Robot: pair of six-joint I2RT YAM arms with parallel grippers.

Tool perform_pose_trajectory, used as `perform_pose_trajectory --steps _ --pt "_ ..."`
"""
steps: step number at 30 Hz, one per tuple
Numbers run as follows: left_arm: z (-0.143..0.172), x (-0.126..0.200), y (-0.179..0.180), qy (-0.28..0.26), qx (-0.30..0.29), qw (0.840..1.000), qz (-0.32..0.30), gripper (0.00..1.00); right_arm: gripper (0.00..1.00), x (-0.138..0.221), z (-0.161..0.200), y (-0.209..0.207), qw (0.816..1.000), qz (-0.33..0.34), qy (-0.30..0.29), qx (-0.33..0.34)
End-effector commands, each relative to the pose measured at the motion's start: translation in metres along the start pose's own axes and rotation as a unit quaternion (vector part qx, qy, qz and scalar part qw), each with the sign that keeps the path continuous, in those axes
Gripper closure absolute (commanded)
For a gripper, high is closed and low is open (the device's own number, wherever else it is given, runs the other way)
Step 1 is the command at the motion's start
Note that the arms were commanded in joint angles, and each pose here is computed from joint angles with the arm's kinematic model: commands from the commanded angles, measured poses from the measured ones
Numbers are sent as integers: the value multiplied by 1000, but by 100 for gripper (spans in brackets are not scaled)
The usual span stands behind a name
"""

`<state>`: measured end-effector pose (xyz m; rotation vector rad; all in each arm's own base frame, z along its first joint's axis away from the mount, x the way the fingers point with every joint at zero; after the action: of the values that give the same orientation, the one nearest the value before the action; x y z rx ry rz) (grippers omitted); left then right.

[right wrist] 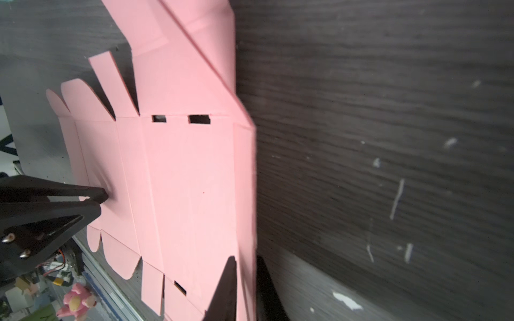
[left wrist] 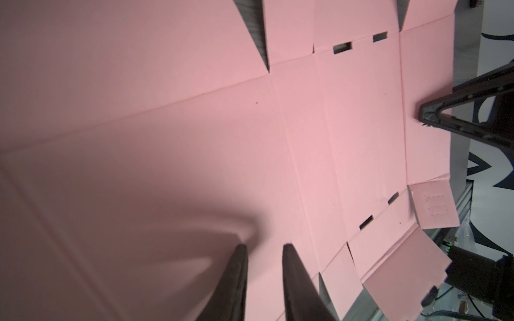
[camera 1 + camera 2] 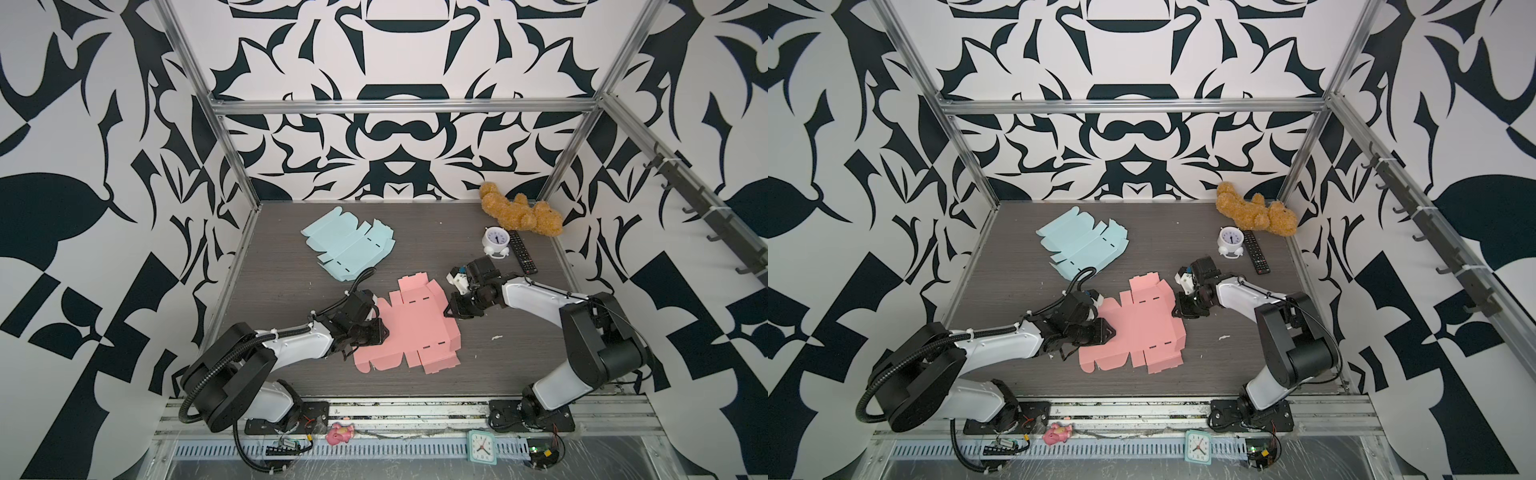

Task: Assemble paper box
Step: First fold the bottom flaps of a flat cardboard box at the center of the table.

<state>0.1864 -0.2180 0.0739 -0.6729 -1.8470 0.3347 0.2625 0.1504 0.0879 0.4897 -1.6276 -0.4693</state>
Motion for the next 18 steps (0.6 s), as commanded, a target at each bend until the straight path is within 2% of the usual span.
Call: perform_pose_trajectory --steps 1,5,13,18 --pt "7 -3 9 12 4 1000 -17 74 79 3 -5 7 999 -30 -11 4" --pt "7 -3 8 10 7 1000 -15 74 78 3 -4 8 999 -47 -12 -4" --pt "6 -2 6 8 6 1000 -10 74 92 9 -3 7 999 -34 -20 2" --pt "0 4 -1 -2 -4 1000 5 76 96 22 -1 8 999 -4 -24 22"
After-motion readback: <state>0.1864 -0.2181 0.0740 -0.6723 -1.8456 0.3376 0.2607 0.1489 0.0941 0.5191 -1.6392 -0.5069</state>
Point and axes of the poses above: each gripper's point midway between its finger pads, its own x axis back along the fingers, its own y axis along the line the jaws close on, z = x × y, the point moved 6 cm from there along x, back along the fingers, and after that the axes turned 8 degrees about -x, right-handed, at the moved point
